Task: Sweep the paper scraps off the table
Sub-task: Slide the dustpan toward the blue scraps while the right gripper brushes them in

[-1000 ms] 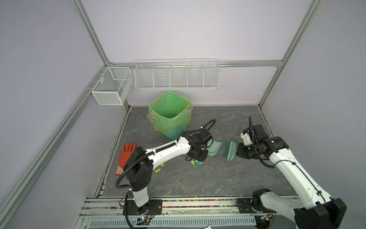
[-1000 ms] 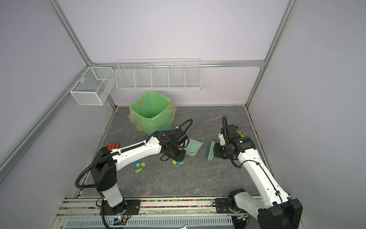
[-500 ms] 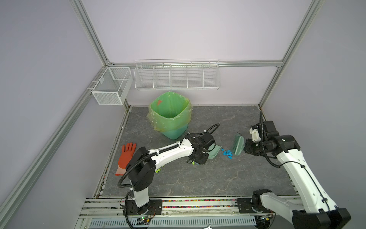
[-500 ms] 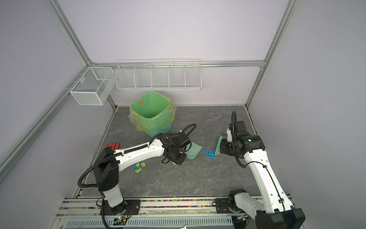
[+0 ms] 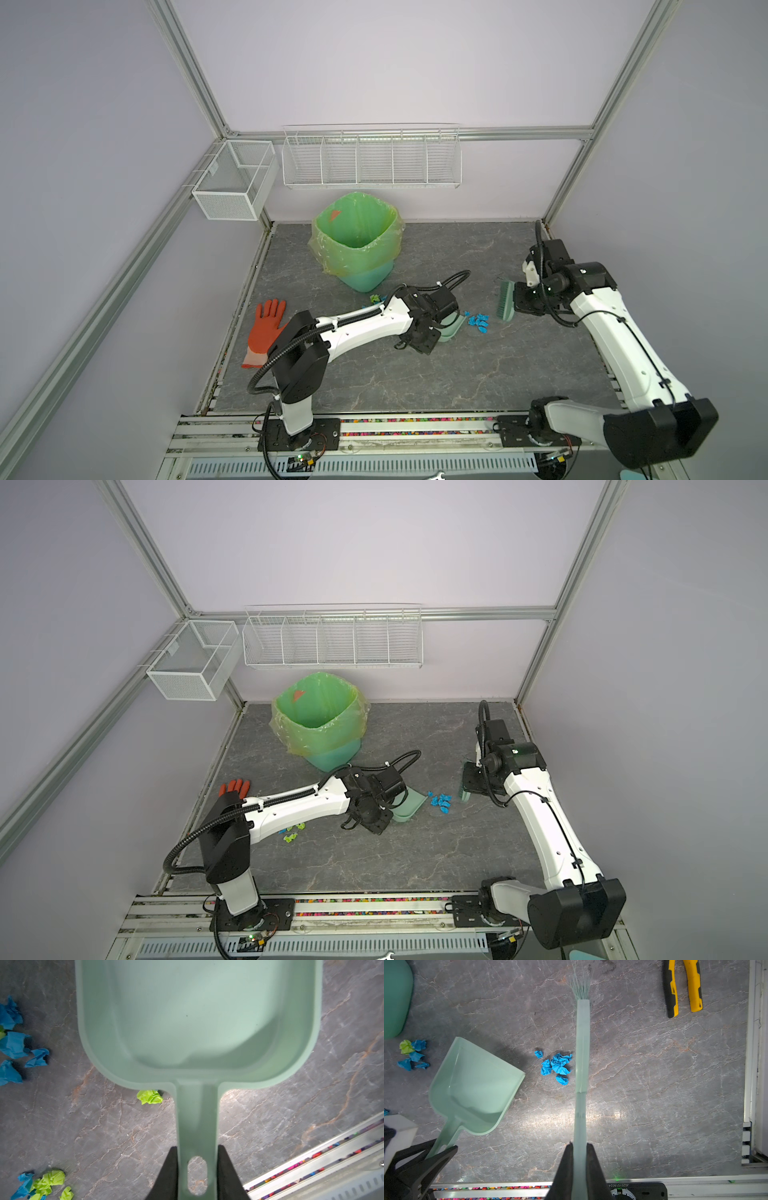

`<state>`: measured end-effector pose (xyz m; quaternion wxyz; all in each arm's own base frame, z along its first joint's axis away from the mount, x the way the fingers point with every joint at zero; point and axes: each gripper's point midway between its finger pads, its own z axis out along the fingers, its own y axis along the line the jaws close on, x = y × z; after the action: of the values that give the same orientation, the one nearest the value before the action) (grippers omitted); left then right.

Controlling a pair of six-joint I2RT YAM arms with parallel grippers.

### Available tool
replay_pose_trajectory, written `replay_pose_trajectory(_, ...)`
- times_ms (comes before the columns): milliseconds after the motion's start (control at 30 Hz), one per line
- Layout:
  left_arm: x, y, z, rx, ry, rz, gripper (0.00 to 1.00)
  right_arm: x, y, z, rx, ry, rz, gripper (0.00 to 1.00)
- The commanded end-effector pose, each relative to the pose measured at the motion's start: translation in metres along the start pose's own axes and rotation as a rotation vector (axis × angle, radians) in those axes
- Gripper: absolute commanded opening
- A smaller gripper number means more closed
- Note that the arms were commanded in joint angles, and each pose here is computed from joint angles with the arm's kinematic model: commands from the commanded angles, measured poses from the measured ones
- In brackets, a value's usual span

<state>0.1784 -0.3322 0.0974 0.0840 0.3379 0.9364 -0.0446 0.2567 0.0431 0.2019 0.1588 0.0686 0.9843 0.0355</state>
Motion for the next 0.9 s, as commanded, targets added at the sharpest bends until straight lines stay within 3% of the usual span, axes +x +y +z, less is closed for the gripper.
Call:
replay_pose_trajectory(0, 0.0, -0.009, -0.003, 0.021, 0.008, 0.01, 0.0, -0.006, -0.008, -0.005, 0.048, -0.014, -0.032, 0.07)
replay_pose_trajectory(367, 0.016, -0.023, 0.008, 0.01, 0.054, 0.078, 0.0, -0.008, -0.018, 0.015, 0.127, 0.059, -0.065, 0.07)
replay_pose_trajectory(867, 0.015, -0.034, 0.018, 0.056, 0.073, 0.086, 0.0, -0.014, -0.007, 0.037, 0.09, 0.106, -0.087, 0.07)
